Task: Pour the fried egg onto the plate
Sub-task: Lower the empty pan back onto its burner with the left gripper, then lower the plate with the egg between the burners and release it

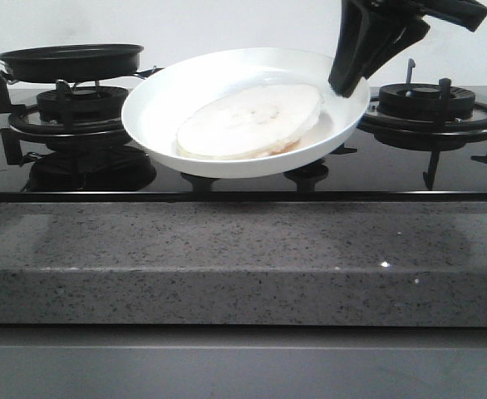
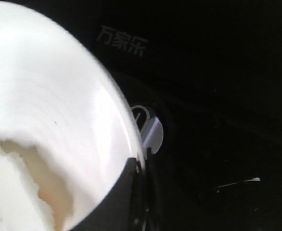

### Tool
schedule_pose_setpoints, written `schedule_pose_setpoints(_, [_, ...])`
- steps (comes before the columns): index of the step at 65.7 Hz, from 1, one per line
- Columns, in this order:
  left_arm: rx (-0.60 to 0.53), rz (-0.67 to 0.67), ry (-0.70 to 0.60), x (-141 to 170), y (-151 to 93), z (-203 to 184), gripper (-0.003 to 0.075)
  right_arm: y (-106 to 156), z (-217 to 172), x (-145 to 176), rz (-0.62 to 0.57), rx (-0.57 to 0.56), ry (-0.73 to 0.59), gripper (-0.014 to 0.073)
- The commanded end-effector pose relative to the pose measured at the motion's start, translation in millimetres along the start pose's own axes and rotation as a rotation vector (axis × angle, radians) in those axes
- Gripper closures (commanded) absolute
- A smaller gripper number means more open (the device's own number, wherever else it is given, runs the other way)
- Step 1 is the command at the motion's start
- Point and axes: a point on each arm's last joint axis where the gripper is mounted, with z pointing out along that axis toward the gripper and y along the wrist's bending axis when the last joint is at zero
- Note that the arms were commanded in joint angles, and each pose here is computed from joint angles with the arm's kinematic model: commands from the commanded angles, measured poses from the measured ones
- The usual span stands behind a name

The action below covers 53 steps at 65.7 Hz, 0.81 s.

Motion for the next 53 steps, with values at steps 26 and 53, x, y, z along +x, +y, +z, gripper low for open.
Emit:
schedule_pose_setpoints(26, [-0.159, 0.364, -0.147, 69.7, -93.5, -121.1, 0.0226, 8.2, -25.4, -8.2, -0.003, -0.034, -0.116, 0.0661])
schedule_pose_setpoints(53, [-0.161, 0.366, -0.109, 172.0, -66.0, -141.9, 0.0227, 8.2, -25.4, -8.2, -0.003, -0.034, -0.116, 0.0661])
